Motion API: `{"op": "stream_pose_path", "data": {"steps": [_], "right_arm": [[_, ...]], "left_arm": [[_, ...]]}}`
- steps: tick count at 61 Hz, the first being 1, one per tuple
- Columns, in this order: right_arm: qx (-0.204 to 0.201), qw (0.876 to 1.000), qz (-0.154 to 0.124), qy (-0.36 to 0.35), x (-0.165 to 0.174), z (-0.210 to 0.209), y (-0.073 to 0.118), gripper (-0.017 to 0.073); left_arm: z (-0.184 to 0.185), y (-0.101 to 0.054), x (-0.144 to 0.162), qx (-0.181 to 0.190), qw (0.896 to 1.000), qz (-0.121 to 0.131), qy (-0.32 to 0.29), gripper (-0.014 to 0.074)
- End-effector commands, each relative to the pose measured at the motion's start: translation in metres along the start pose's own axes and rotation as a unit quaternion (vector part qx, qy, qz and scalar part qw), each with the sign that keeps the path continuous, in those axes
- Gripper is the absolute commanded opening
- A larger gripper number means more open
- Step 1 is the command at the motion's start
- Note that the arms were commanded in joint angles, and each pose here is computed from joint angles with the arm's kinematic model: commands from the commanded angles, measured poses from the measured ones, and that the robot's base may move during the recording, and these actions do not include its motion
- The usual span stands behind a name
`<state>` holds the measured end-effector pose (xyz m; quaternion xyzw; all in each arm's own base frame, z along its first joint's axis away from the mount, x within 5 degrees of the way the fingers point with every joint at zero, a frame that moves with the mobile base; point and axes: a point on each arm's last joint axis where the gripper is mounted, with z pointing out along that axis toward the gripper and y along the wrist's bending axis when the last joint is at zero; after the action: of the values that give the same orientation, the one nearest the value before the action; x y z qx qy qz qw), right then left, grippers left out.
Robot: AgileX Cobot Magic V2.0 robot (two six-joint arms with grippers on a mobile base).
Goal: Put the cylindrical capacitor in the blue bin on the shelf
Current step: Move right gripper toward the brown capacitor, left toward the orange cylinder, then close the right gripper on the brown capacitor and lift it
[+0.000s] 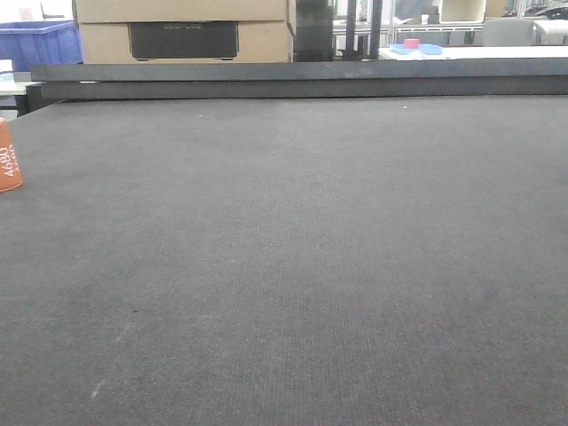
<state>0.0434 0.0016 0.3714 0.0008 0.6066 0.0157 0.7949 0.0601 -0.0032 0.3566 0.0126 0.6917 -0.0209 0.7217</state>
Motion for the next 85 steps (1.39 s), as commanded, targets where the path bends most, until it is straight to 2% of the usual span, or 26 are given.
{"op": "stream_pose_path", "data": {"steps": [1,9,16,27,36,42,63,77,85], "right_arm": [[0.001,1.000,0.003,0.031,0.001,0.019,0.000,0.0574],[0.006,0.998,0.004,0.063,0.013,0.046,-0.002,0.0568],[0.007,0.994,0.005,0.109,0.029,0.068,-0.003,0.0568],[0.018,0.983,0.005,0.181,0.080,0.101,-0.006,0.0568],[0.070,0.974,0.033,0.211,0.127,0.122,-0.021,0.0568],[0.095,0.967,0.018,0.235,0.154,0.136,-0.033,0.0568],[0.133,0.975,-0.022,0.178,0.218,0.172,-0.054,0.0568],[0.159,0.966,-0.026,0.203,0.260,0.205,-0.076,0.0568],[0.150,0.967,-0.031,0.202,0.274,0.226,-0.079,0.0568]], "left_arm": [[0.013,0.000,-0.008,-0.001,1.000,-0.004,0.022,0.0342],[0.026,-0.002,-0.008,0.010,0.999,-0.004,0.035,0.0524],[0.030,-0.004,-0.006,0.025,0.999,-0.004,0.042,0.0591],[0.030,-0.006,-0.006,0.033,0.999,-0.004,0.042,0.0591],[0.030,-0.006,-0.006,0.033,0.999,-0.004,0.042,0.0591],[0.030,-0.006,-0.006,0.033,0.999,-0.004,0.042,0.0591],[0.030,-0.006,-0.007,0.033,0.999,-0.004,0.039,0.0591],[0.031,-0.006,-0.009,0.032,0.999,-0.004,0.026,0.0591],[0.031,-0.005,-0.010,0.030,0.999,0.006,0.019,0.0591]]}}
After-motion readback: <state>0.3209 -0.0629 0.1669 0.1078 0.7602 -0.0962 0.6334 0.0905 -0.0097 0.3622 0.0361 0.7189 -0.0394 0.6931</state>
